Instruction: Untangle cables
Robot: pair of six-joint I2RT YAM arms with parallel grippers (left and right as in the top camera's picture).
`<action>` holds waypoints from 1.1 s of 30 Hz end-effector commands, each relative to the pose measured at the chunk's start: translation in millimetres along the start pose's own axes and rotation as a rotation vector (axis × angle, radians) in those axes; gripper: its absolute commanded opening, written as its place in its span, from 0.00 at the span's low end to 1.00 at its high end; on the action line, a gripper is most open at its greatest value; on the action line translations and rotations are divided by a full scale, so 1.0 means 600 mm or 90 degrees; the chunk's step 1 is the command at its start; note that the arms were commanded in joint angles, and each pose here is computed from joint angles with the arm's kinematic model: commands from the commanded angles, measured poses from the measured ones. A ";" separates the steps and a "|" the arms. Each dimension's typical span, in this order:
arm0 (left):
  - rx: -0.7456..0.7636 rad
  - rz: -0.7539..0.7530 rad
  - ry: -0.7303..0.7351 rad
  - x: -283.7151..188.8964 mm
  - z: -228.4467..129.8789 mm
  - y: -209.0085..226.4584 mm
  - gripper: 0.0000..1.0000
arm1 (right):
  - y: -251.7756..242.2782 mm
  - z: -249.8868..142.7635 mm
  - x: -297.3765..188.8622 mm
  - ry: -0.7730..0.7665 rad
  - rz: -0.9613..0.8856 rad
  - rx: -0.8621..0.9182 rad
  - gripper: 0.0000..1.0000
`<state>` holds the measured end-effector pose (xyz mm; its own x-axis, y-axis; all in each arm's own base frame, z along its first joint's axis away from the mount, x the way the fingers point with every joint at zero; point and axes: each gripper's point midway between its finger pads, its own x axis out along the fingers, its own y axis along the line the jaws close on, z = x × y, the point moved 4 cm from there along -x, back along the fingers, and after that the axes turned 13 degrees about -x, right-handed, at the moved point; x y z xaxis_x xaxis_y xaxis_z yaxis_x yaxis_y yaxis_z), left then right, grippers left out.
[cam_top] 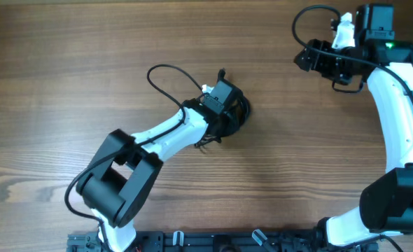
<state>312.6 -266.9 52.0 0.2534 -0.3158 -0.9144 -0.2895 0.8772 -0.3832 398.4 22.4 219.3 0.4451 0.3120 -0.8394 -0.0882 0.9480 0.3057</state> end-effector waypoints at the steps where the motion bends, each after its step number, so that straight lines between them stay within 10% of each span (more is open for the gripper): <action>1: -0.070 0.041 0.009 0.031 -0.006 0.022 0.04 | 0.019 0.000 0.011 0.003 0.012 -0.020 0.81; 15: -0.151 -0.009 -0.002 -0.117 0.138 0.126 0.04 | 0.150 -0.019 0.042 0.020 0.069 -0.133 0.80; 28: -0.128 -0.054 -0.013 -0.113 0.152 0.109 0.04 | 0.228 -0.109 0.169 0.173 0.057 -0.173 0.45; 33: 0.092 -0.165 -0.018 -0.111 0.124 0.019 0.34 | 0.084 -0.042 0.119 0.115 -0.001 -0.020 0.50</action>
<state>371.3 -176.9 118.6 0.3672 -0.4498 -0.8142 -0.2952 0.7737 -0.5606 387.5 144.3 151.7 0.2105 0.3439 -0.9151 -0.2517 0.9236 0.2892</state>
